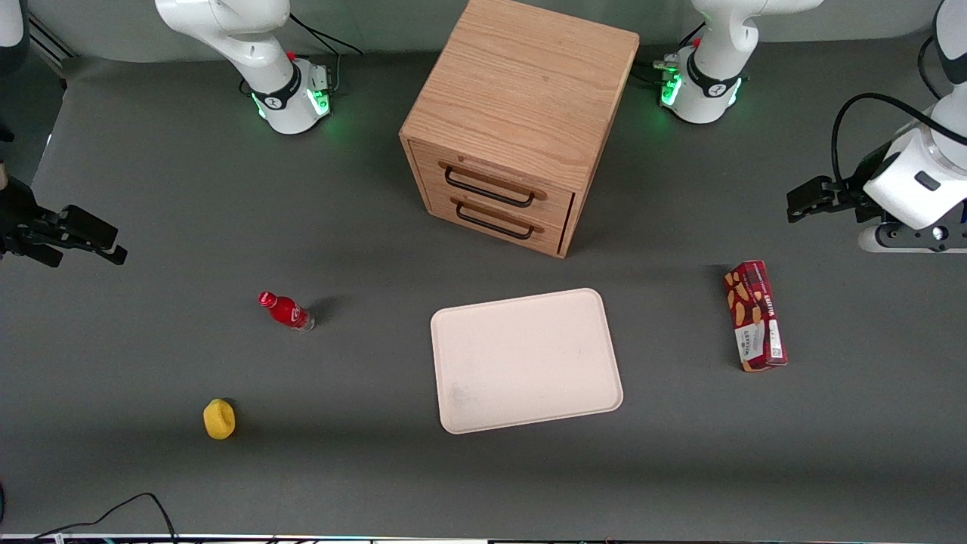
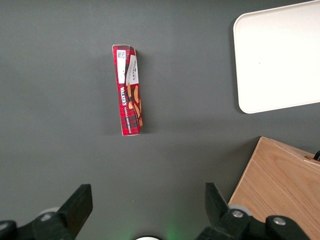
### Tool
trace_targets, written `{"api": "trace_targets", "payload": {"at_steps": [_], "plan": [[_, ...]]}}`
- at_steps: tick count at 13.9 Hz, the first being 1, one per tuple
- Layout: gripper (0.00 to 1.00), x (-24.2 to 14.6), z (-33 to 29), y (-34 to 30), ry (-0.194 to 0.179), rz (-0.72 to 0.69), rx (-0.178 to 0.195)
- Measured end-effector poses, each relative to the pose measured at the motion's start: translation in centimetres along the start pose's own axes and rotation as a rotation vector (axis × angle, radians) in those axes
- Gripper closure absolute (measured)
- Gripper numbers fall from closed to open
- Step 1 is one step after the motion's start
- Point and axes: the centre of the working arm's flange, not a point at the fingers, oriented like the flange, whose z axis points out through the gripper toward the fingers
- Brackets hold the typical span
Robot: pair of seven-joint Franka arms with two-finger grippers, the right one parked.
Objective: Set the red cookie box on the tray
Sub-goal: 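Lower the open left gripper over the red tartan cookie box, then close the left gripper on the cookie box and lift it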
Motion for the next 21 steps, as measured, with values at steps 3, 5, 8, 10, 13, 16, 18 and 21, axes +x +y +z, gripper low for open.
{"api": "trace_targets", "payload": {"at_steps": [3,5,8,10,13,16,18,21], "plan": [[0.00,0.5,0.9,0.0,-0.016,0.000,0.000],[0.00,1.2,2.1,-0.1,-0.037,-0.003,0.000],[0.00,3.2,5.7,-1.0,-0.066,-0.020,-0.001],[0.00,4.3,9.5,-2.2,-0.075,-0.042,-0.003],[0.00,5.0,17.1,-4.2,-0.027,-0.074,-0.009],[0.00,4.4,24.5,-5.0,0.030,-0.061,0.024],[0.00,4.0,28.2,-5.6,0.066,-0.055,0.034],[0.03,4.3,30.8,-6.8,0.092,-0.040,0.033]]}}
